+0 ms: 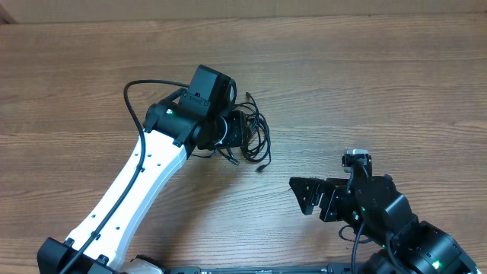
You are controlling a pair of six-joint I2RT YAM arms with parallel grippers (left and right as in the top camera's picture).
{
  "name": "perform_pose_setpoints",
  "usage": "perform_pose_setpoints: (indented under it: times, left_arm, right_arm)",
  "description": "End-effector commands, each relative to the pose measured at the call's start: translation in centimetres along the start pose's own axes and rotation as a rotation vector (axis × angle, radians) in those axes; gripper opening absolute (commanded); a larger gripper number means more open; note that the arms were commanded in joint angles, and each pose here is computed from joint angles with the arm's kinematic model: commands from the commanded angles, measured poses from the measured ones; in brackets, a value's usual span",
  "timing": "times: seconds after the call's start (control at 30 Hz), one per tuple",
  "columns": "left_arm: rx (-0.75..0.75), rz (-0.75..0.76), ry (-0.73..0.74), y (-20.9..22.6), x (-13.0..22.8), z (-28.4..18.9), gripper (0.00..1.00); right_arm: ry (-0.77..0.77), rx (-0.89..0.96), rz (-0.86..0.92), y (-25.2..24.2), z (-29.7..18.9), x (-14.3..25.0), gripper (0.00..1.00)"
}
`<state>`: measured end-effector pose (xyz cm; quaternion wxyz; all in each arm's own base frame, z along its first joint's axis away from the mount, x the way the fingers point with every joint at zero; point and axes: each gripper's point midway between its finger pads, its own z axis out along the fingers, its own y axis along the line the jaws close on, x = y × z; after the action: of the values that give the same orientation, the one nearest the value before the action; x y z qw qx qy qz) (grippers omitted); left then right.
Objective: Untangle cables
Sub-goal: 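Lower the cable bundle with the left gripper and release it on the table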
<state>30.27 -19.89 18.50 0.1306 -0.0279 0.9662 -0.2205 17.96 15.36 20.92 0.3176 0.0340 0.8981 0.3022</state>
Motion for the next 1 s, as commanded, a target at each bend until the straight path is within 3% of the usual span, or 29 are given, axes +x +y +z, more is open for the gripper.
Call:
perform_pose_setpoints:
  times: [0.0,0.07,0.13,0.2,0.27,0.37,0.6,0.7,0.77,0.8,0.83,0.97]
  left_arm:
    - [-0.09,-0.106,-0.068,1.4,-1.3,-0.1,0.64]
    - [-0.09,-0.144,-0.071,1.4,-1.3,-0.1,0.75]
    - [-0.092,-0.176,-0.078,1.5,-1.4,-0.1,0.78]
    - [-0.115,-0.198,-0.097,2.0,-1.6,0.1,0.75]
    - [-0.179,-0.23,-0.128,3.3,-1.7,0.5,0.61]
    - [-0.218,-0.257,-0.152,4.5,-1.8,1.5,0.52]
    - [-0.173,-0.188,-0.132,4.5,-2.1,6.5,0.52]
    - [-0.13,-0.066,-0.081,3.4,-2.0,9.7,0.61]
    - [-0.126,-0.045,-0.057,3.4,-1.8,11.2,0.61]
    - [-0.133,-0.044,-0.049,3.6,-1.7,11.9,0.57]
    - [-0.144,-0.048,-0.033,4.0,-1.5,12.9,0.42]
    - [-0.16,-0.053,-0.011,4.6,-1.2,13.9,0.25]
  right_arm:
    - [-0.036,0.028,0.007,-0.6,0.0,-0.6,1.0]
    - [-0.036,0.029,0.007,-0.6,0.0,-0.6,1.0]
    - [-0.036,0.029,0.007,-0.6,0.0,-0.6,1.0]
    - [-0.035,0.029,0.007,-0.6,0.0,-0.6,1.0]
    - [-0.035,0.03,0.007,-0.6,0.0,-0.6,1.0]
    - [-0.033,0.031,0.006,-0.6,0.0,-0.6,1.0]
    - [-0.036,0.034,0.006,-0.7,0.0,-0.6,1.0]
    - [-0.036,0.034,0.006,-0.7,0.0,-0.6,1.0]
    - [-0.036,0.034,0.006,-0.7,0.0,-0.6,1.0]
    - [-0.035,0.034,0.006,-0.7,0.0,-0.6,1.0]
    - [-0.035,0.034,0.006,-0.7,0.0,-0.6,1.0]
    - [-0.035,0.034,0.006,-0.7,0.0,-0.6,1.0]
